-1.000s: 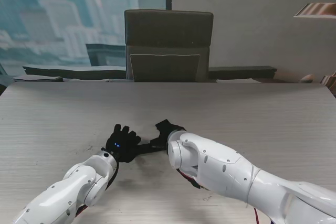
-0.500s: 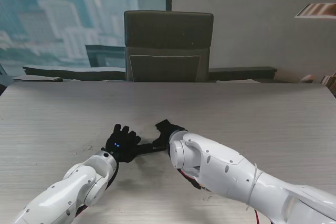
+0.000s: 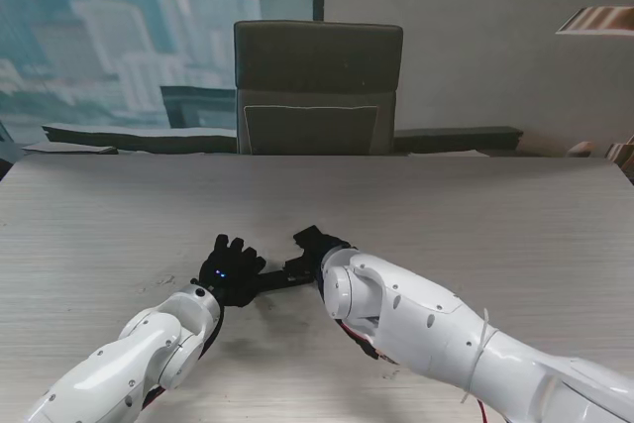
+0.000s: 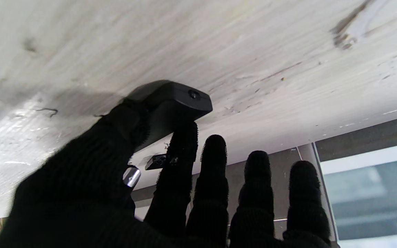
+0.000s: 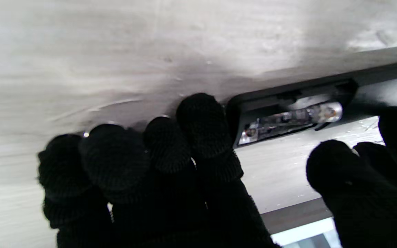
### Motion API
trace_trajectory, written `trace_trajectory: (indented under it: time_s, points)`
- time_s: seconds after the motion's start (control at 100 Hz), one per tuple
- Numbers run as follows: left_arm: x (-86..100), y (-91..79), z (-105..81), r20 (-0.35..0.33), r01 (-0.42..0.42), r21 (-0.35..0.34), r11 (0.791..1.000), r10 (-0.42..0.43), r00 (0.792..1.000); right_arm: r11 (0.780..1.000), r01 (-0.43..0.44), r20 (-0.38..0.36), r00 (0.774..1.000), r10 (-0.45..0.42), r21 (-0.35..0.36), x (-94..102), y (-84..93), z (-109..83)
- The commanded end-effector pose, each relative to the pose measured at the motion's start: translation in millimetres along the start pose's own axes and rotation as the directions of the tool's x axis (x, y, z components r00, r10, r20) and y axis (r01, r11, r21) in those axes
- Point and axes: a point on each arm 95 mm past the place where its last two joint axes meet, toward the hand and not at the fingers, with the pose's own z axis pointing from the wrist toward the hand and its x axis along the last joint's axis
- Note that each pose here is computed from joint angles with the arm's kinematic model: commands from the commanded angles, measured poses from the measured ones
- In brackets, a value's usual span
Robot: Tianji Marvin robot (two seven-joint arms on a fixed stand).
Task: Install the batteries into the remote control and close the cover
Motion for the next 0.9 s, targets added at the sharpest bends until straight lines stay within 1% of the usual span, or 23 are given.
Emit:
trace_trajectory:
  time_s: [0.0,0.51,0.89]
  points:
    - [3.5,21.5,-5.7,-0.005,-0.002,-0.074,0.997,0.001,1.0,0.999,-0.004,-0.007,1.0,0.004,0.054,1.3,-18.5,-0.9]
    - [3.6,21.5,-5.6,-0.006,-0.001,-0.074,0.997,0.0,1.0,0.995,0.049,-0.036,0.998,-0.046,0.092,2.7,-20.2,-0.3]
    - [3.1,21.8,-5.9,-0.004,0.001,-0.076,0.997,-0.001,1.0,0.994,0.057,-0.034,0.998,-0.054,0.097,3.0,-19.9,-0.1]
